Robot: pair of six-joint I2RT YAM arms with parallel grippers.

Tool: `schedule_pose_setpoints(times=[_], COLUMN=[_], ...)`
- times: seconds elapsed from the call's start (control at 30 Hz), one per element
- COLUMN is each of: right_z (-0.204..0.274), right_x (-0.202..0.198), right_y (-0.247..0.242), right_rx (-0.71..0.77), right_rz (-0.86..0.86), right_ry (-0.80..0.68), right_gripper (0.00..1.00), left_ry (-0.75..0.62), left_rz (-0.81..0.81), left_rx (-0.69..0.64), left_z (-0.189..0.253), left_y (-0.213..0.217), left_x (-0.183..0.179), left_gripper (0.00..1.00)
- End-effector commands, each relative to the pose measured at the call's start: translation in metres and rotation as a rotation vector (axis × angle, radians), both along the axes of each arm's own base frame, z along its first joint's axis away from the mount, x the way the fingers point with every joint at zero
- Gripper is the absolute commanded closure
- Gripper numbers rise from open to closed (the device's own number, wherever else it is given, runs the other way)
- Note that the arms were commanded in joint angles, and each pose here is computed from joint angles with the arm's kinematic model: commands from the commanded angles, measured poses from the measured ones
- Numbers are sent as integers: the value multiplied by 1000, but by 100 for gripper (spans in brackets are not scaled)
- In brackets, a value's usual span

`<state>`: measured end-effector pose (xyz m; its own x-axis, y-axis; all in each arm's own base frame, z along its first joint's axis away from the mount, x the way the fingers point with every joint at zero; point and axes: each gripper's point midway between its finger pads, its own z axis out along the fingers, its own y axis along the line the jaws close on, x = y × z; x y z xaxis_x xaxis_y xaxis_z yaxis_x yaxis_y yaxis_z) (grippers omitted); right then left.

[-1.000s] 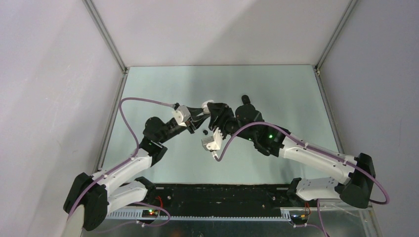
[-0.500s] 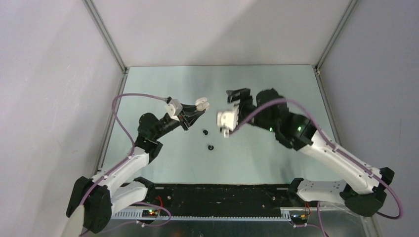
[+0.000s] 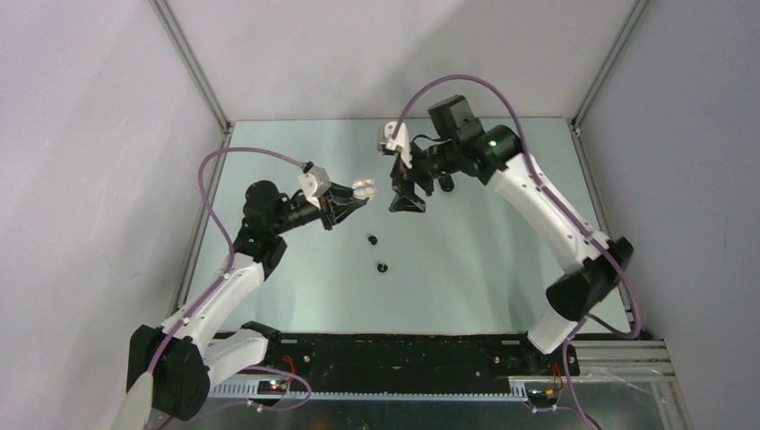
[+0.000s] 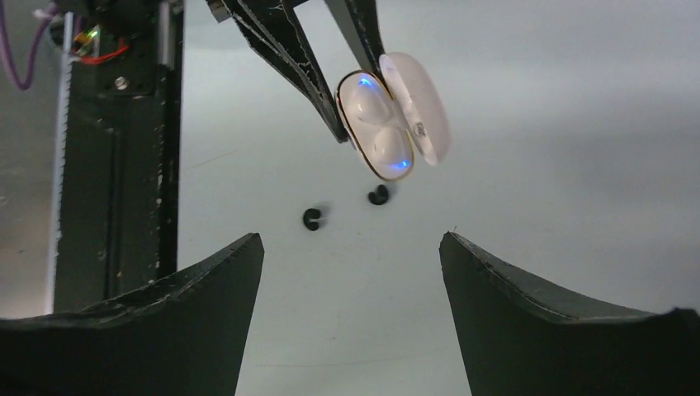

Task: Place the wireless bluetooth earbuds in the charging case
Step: Close the charging case with the earbuds at the center of the board.

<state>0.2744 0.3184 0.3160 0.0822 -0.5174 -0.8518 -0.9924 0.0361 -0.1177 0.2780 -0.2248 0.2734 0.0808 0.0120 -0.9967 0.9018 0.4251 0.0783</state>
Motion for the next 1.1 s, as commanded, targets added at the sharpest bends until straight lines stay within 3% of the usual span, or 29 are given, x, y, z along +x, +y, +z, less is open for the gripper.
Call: schedule_pose_setpoints(times=[0.0,0.6,1.07], right_z=[-15,-32,-29], right_x=[-24,-8,-29], right_y=[12,48,40], right_rx=[-33,-15,-73], right_rz=[129,117,179], right_ry=[119,167,28], right_gripper=[16,14,16], left_ry=[-8,0,83], left_rz=[-39,-96,-36], left_rx=[17,19,-5], left_z=[6,12,17], left_y=[-2,-11,-13], left_x=[-4,-14,7], left_gripper=[100,100,100])
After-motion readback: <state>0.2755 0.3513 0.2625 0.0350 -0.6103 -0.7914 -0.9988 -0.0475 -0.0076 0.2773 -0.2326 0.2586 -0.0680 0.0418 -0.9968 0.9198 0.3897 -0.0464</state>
